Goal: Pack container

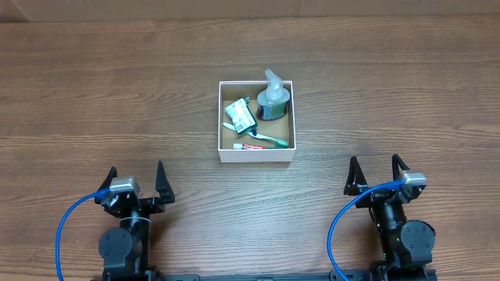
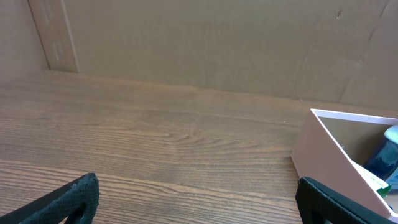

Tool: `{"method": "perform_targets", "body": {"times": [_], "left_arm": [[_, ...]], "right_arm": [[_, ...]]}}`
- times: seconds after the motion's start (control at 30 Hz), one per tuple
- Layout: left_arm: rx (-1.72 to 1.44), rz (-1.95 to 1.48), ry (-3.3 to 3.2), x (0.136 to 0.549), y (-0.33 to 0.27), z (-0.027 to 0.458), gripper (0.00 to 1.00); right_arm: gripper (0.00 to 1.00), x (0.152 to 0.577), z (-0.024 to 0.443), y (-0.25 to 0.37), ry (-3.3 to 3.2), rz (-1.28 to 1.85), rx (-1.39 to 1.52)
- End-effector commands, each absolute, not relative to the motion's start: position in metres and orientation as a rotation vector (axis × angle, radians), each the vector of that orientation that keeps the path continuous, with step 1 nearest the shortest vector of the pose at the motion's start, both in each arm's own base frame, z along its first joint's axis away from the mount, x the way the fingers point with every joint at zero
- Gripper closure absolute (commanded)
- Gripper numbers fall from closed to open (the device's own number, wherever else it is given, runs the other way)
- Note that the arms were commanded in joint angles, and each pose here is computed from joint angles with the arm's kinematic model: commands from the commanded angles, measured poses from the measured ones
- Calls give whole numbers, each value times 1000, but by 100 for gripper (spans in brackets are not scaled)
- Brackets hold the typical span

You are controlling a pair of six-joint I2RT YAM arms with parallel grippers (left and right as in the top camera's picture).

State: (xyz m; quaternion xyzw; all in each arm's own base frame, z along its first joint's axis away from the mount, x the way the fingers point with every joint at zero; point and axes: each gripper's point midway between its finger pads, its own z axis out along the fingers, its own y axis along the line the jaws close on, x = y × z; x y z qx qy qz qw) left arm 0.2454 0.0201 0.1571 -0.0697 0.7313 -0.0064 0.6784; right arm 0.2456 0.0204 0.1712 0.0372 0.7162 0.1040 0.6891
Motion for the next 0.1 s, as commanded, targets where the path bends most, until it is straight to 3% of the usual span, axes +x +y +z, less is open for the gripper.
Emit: {"method": "perform_targets", "body": {"times": [0.0, 0.07], "left_arm": [[-182, -11, 1634, 245, 24, 157, 0], [-182, -11, 1634, 245, 24, 157, 0]], "right_arm": [[0, 246, 170, 20, 1595, 234, 81], [0, 246, 170, 20, 1595, 234, 81]]}}
